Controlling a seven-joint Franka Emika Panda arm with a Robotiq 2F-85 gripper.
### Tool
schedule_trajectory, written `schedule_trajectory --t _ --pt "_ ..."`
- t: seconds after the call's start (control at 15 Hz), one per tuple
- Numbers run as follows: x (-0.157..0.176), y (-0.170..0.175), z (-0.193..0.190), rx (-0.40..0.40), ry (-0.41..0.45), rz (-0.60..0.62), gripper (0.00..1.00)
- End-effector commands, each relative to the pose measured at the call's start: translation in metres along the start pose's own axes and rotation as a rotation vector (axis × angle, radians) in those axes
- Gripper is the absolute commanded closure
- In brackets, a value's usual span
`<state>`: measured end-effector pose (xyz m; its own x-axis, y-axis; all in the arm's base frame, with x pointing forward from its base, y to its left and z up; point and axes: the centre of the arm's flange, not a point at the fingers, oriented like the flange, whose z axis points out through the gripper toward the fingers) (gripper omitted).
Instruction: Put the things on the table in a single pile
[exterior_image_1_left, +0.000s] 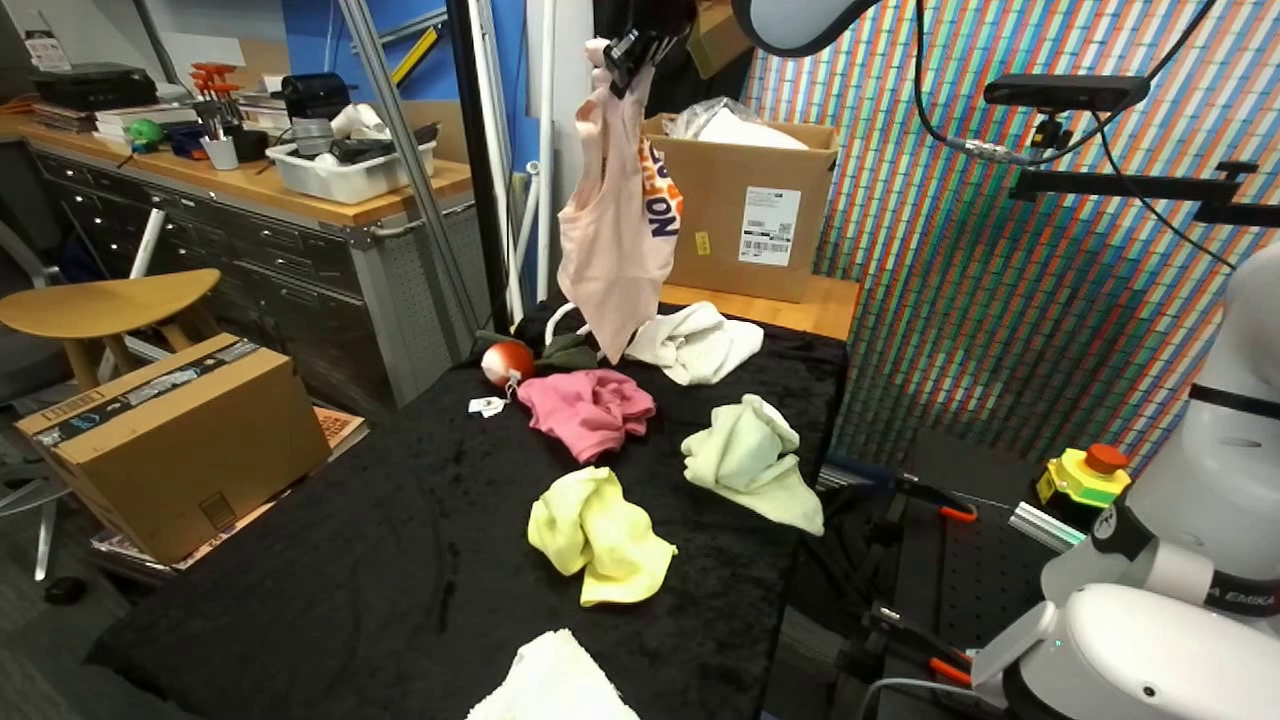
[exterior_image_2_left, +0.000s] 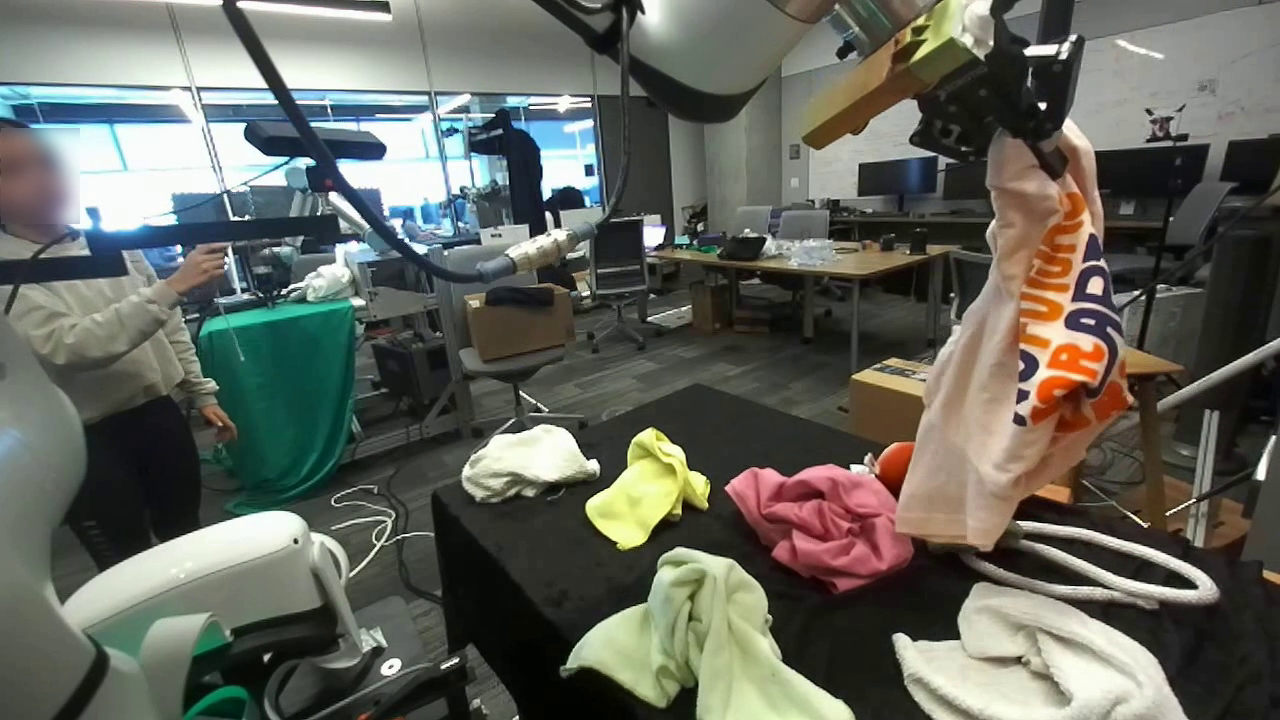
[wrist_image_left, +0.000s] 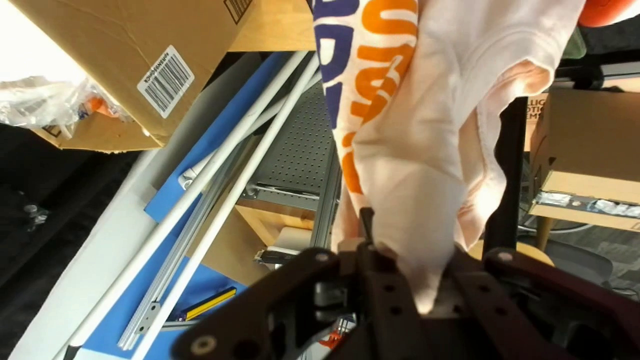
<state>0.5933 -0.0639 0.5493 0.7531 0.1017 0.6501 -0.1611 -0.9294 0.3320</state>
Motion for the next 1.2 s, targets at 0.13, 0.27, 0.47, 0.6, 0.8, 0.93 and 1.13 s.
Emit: schedule_trajectory --t 0.13,0.27,0.47,0.6,0.8,0.93,1.13 --pt "0.003 -0.015 0.038 0.006 -0.010 0.054 0.96" --pt "0.000 -0.029 0.054 0.010 -0.007 0.106 0.96" --pt "0.004 -0.048 0.066 0.033 0.010 0.221 0.96" --pt "0.009 -0.058 0.067 0.057 0.021 0.291 0.95" --pt "0.015 -0.067 0.067 0.076 0.038 0.353 0.95" --pt "0.018 -0.071 0.068 0.085 0.050 0.385 0.95" --pt "0.020 -0.076 0.069 0.097 0.061 0.414 0.95"
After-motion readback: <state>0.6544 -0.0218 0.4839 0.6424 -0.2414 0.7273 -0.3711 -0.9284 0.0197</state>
